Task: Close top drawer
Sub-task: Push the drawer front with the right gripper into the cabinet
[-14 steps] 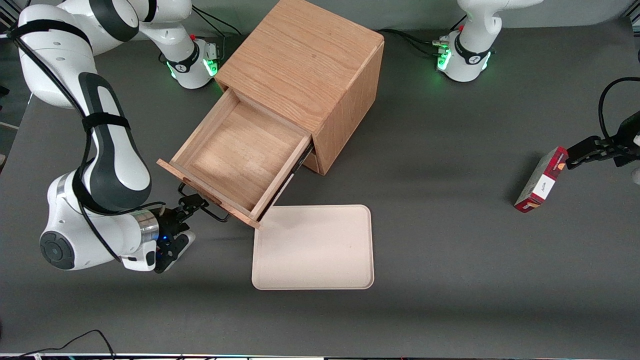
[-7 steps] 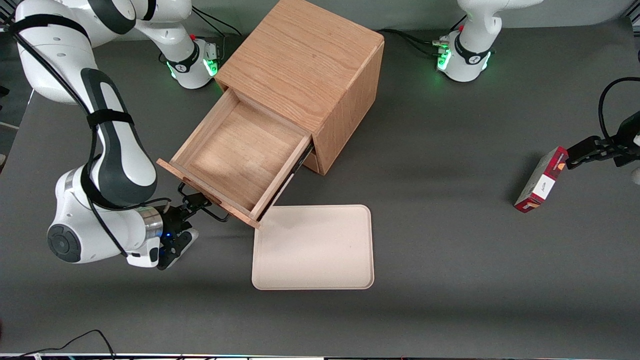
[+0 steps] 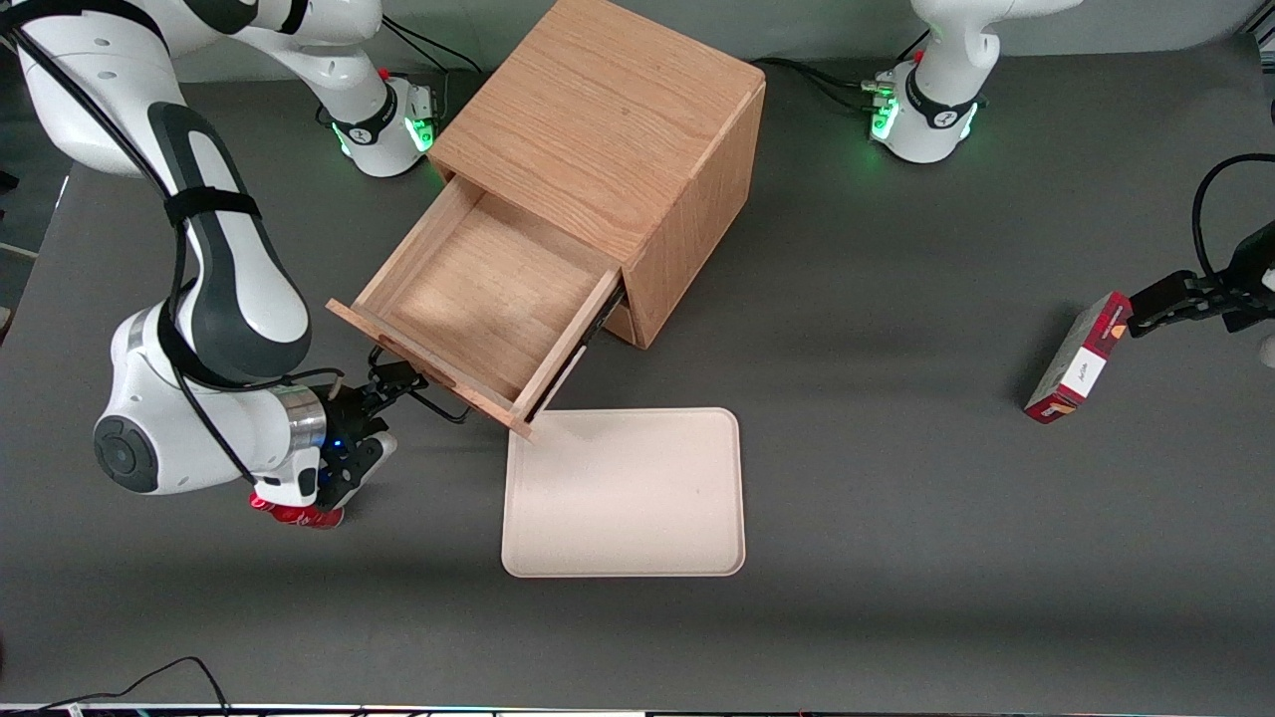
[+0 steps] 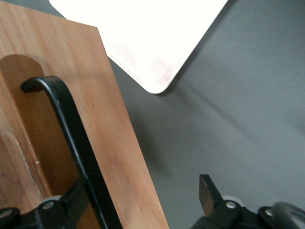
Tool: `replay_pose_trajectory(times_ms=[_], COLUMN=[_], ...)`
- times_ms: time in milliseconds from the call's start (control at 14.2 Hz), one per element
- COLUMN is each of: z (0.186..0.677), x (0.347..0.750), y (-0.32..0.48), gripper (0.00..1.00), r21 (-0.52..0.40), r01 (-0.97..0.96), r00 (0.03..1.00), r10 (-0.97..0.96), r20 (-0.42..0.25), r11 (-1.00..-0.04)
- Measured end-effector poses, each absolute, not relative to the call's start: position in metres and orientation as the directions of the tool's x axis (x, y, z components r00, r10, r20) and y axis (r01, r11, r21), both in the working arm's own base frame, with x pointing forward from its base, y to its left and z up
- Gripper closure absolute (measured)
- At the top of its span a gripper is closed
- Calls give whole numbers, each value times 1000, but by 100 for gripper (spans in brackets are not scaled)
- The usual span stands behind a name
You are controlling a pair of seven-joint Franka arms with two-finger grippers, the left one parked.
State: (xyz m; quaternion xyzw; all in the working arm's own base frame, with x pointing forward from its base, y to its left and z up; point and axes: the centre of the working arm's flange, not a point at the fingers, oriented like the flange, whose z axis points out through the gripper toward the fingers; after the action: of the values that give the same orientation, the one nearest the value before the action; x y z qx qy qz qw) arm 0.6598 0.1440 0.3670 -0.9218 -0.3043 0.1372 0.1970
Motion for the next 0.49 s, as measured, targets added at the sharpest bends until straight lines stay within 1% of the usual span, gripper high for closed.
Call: replay_pose_trajectory(times_ms=[141, 494], z=[366, 362], x=[651, 626], y=[148, 155], gripper=[0, 0], r21=[-447, -462], r01=[502, 482], r00=[785, 795], r10=[607, 593], r20=[-123, -127], r11=[-741, -745])
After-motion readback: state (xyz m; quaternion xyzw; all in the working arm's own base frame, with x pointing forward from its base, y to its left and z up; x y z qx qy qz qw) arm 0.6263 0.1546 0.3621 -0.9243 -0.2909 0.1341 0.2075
